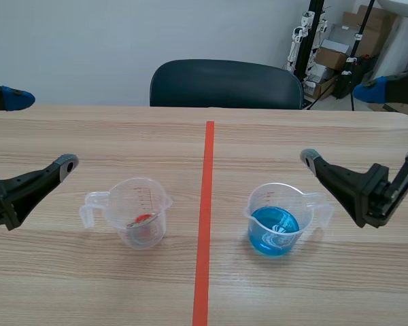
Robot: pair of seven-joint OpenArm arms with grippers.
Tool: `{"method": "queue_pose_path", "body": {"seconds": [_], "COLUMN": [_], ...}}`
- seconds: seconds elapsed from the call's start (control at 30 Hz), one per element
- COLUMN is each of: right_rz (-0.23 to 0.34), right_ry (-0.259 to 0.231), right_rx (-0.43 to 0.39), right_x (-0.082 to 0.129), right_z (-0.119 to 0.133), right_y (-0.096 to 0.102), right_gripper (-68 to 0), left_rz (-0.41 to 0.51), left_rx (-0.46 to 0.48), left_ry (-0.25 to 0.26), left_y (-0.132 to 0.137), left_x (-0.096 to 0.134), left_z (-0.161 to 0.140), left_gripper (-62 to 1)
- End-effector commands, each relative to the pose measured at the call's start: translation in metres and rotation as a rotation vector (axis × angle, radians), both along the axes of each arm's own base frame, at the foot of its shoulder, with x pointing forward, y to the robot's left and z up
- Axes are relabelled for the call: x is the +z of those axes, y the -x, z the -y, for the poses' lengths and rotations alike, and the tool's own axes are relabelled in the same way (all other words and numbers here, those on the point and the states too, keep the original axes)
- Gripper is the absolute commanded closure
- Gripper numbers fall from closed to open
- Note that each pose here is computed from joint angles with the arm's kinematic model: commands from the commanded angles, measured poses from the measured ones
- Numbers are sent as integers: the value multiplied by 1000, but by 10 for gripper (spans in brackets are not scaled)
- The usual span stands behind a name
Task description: Do the redox reaction experiment. return to the home posture
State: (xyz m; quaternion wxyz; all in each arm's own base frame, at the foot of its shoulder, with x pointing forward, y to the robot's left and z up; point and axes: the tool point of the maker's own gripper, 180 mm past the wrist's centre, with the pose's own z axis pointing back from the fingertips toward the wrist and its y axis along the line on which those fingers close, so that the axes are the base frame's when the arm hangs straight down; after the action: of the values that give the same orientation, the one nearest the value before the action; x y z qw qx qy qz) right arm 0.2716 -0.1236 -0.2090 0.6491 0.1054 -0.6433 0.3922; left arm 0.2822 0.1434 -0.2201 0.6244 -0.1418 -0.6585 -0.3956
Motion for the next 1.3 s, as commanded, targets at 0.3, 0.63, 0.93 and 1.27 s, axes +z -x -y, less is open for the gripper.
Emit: {"method": "queue_pose_path", "body": {"seconds": [0.3,0.63,0.93,1.27], "right_rz": [101,168,153,139], "right_ry": [-103,-70,-47,2], "right_rx": [-138,-223,-226,-160], "right_x": [39,52,47,44], "right_z": [14,24,25,17], "right_y": [5,17,17,17], "right_gripper": [-679,-679,-679,-679], "left_rz": [37,36,25,12], "left_rx": [18,17,-9,-9], "left_ry": [-49,-42,36,39], "left_y": [-9,-9,9,15], "left_x": [1,2,0,-5], "left_z": [-4,-3,0,0], "left_gripper": [-623,-623,-623,-623]}}
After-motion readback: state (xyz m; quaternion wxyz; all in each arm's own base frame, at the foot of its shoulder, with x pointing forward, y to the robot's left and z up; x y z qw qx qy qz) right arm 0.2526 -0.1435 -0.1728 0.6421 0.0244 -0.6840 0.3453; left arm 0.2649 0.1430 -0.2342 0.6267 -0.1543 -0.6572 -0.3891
